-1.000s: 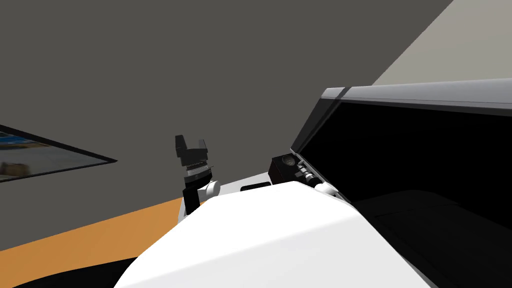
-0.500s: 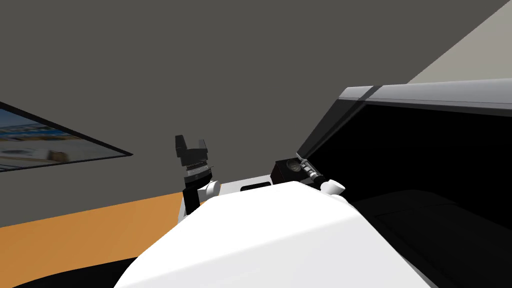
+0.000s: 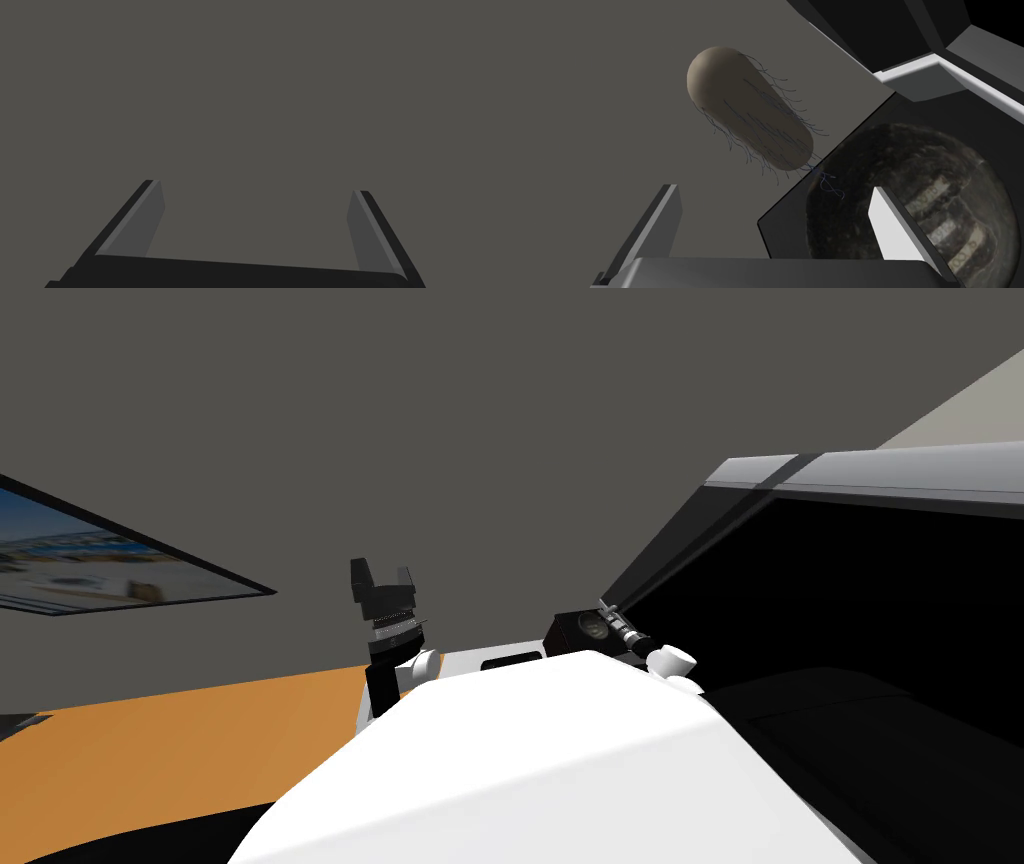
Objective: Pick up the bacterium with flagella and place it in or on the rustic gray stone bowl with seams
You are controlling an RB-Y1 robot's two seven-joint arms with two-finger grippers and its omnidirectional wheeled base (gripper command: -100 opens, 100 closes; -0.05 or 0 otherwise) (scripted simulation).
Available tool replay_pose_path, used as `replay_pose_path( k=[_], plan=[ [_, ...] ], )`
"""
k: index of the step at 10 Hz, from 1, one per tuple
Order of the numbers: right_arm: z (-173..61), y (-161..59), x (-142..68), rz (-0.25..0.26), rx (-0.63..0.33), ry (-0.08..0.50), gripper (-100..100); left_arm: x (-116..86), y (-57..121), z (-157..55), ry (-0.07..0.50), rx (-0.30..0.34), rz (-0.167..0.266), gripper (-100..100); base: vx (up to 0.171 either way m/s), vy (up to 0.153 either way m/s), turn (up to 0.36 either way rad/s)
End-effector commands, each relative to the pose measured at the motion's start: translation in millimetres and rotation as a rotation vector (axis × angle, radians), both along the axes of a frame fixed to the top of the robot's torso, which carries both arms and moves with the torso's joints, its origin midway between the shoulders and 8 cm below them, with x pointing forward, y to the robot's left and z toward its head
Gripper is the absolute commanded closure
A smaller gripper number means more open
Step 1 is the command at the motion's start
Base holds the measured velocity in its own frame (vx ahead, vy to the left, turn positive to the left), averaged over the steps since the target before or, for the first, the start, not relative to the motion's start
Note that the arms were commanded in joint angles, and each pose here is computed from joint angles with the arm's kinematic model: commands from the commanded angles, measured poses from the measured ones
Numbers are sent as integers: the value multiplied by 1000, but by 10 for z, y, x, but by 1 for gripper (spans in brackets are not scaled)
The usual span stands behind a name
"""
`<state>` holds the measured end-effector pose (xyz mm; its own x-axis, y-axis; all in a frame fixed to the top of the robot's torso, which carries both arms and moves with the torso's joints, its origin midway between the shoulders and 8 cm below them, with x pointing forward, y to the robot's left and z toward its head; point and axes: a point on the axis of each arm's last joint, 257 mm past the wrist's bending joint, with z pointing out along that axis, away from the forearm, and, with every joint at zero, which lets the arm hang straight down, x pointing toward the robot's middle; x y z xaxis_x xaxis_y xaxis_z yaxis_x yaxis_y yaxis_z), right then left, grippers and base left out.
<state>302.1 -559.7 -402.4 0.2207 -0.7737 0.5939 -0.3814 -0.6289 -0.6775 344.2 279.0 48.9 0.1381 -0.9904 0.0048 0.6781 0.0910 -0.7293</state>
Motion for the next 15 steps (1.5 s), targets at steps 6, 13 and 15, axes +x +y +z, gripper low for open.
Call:
replay_pose_path(
  k=[6, 13, 15],
  plan=[
    [-91, 95, 271, 1, 12, 10, -100, 0, 0, 0, 0, 0, 0, 0, -37, -10, -28],
    [-294, 431, 965, 0, 51, 46, -100, 0, 0, 0, 0, 0, 0, 0, -93, -39, -56],
    [-213, 488, 1142, 23, 34, 34, -100, 0, 0, 0, 0, 0, 0, 0, -67, -34, -37]
  ],
)
